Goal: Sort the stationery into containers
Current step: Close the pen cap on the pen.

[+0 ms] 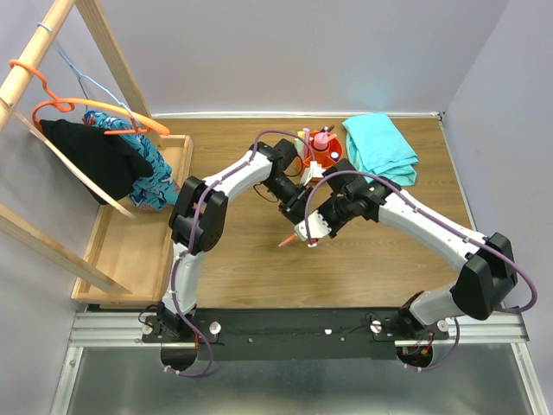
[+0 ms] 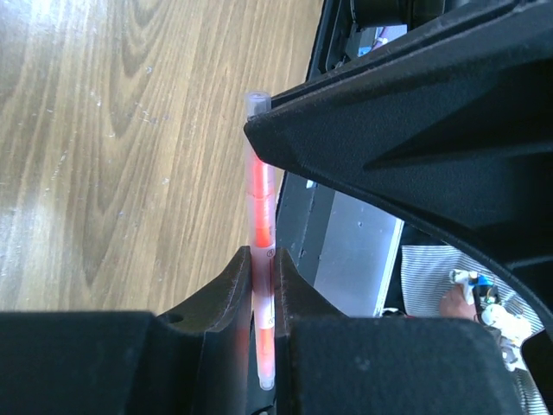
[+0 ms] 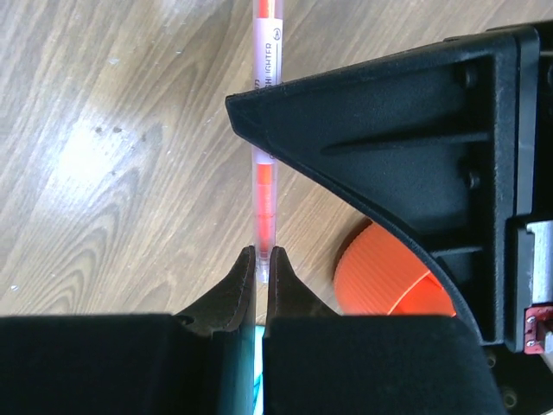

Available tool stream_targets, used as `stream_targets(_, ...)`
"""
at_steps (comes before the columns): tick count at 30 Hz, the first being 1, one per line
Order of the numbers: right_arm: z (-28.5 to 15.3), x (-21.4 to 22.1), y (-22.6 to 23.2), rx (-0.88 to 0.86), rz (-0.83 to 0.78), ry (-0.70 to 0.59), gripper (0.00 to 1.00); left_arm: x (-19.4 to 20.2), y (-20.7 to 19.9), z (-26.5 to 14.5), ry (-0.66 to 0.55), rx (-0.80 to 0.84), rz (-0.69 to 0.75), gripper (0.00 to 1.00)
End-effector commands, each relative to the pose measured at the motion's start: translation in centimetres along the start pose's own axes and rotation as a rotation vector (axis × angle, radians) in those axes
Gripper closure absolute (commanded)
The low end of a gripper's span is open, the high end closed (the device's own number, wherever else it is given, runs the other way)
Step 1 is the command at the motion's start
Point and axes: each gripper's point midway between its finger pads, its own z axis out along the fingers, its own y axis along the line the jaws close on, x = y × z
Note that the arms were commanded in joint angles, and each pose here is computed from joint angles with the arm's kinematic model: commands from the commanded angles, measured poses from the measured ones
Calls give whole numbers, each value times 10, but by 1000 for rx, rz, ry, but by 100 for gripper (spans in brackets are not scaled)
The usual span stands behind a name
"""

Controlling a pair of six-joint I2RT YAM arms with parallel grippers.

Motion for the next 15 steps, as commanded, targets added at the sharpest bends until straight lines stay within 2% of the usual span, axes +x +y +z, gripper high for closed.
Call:
stream_targets(1, 4, -35, -1, -34, -30, -117, 93, -23, -15, 8, -42, 41, 97, 100)
stream_targets(10, -1, -61, 4, -136, 23, -218, 94, -33, -3, 7, -50, -68, 131, 100)
stream_targets(12, 6, -60, 20, -252, 91, -223, 92, -35, 0, 7, -45, -103, 142, 100)
stream_targets(15, 7, -64, 16, -310, 141, -235, 92, -36, 0, 6, -43, -125, 153, 100)
